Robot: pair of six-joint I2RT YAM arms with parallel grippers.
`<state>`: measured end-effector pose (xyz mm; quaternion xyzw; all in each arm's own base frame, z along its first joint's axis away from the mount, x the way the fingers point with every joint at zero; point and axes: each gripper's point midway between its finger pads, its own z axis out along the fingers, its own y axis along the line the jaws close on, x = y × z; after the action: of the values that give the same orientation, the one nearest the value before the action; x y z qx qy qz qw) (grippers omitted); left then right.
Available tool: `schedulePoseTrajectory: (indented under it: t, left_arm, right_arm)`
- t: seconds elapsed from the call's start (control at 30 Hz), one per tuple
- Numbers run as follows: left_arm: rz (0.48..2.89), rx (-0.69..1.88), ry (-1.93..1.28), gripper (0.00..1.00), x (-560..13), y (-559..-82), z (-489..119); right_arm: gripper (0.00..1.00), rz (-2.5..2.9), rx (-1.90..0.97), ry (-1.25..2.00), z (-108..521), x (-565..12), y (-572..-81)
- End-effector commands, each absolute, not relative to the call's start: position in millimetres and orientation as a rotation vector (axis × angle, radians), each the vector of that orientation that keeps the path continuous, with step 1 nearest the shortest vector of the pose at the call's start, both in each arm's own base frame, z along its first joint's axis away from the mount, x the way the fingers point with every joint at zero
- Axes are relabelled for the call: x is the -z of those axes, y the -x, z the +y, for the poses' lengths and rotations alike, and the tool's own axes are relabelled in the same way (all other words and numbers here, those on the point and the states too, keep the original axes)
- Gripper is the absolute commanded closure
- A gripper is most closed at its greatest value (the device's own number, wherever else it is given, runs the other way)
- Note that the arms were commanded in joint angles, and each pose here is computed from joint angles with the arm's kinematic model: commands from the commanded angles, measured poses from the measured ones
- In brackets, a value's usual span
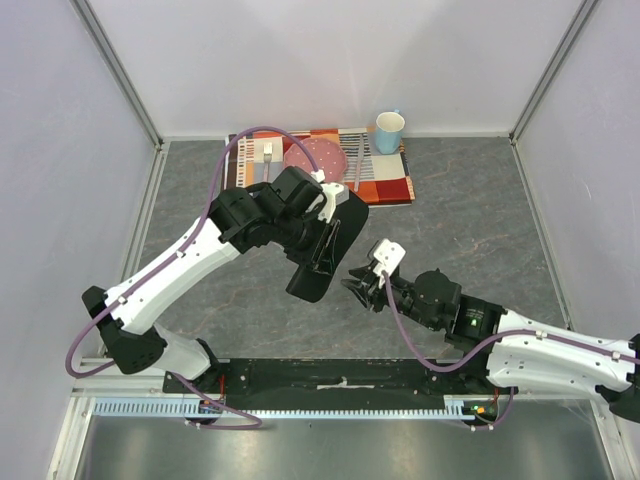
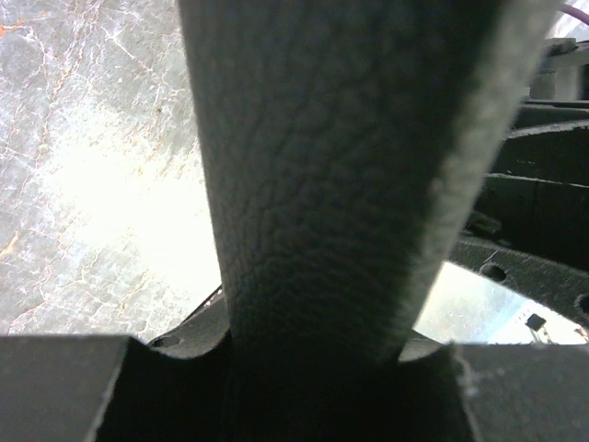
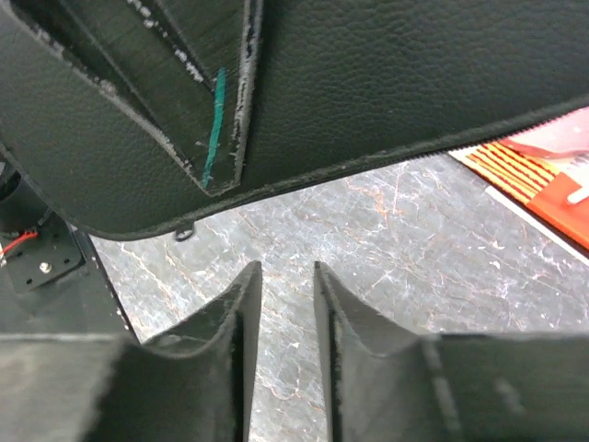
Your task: Sort the hair-cutting tools
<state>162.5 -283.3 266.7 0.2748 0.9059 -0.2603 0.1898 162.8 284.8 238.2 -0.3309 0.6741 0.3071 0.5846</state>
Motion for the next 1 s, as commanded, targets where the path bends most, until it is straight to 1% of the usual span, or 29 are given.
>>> schedulePoseTrajectory:
  t: [0.0,0.03,0.13,0.33,0.6,0.87,0.97]
  left_arm:
    - [2.44,0.802,-0.828,0.98,-289.6,-159.3,-286.7]
    - [2.444,0.791,-0.829,0.98,-288.1,-160.5,-286.8]
    - [2.46,0.754,-0.824,0.98,-286.5,-164.1,-285.4]
    - [2.463,0.699,-0.81,0.98,-293.5,-170.0,-281.1]
    - [2.492,0.597,-0.793,0.98,-296.4,-179.4,-274.7]
    - [2.522,0.533,-0.789,0.98,-291.9,-182.9,-273.6]
    - [2.526,0.519,-0.791,0.98,-291.0,-184.8,-274.6]
  right_arm:
    - [0.59,1.545,-0.789,0.806,294.6,-250.6,-153.7]
    - [0.56,1.543,-0.811,0.803,295.9,-248.2,-151.6]
    - [0.5,1.508,-0.895,0.797,305.4,-251.9,-144.2]
    - [0.46,1.475,-0.963,0.842,322.7,-252.2,-136.5]
    - [0.45,1.478,-0.966,0.874,333.5,-242.1,-134.0]
    - [0.48,1.434,-0.897,0.775,334.6,-244.5,-154.1]
    - [0.49,1.418,-0.893,0.789,342.1,-240.7,-155.6]
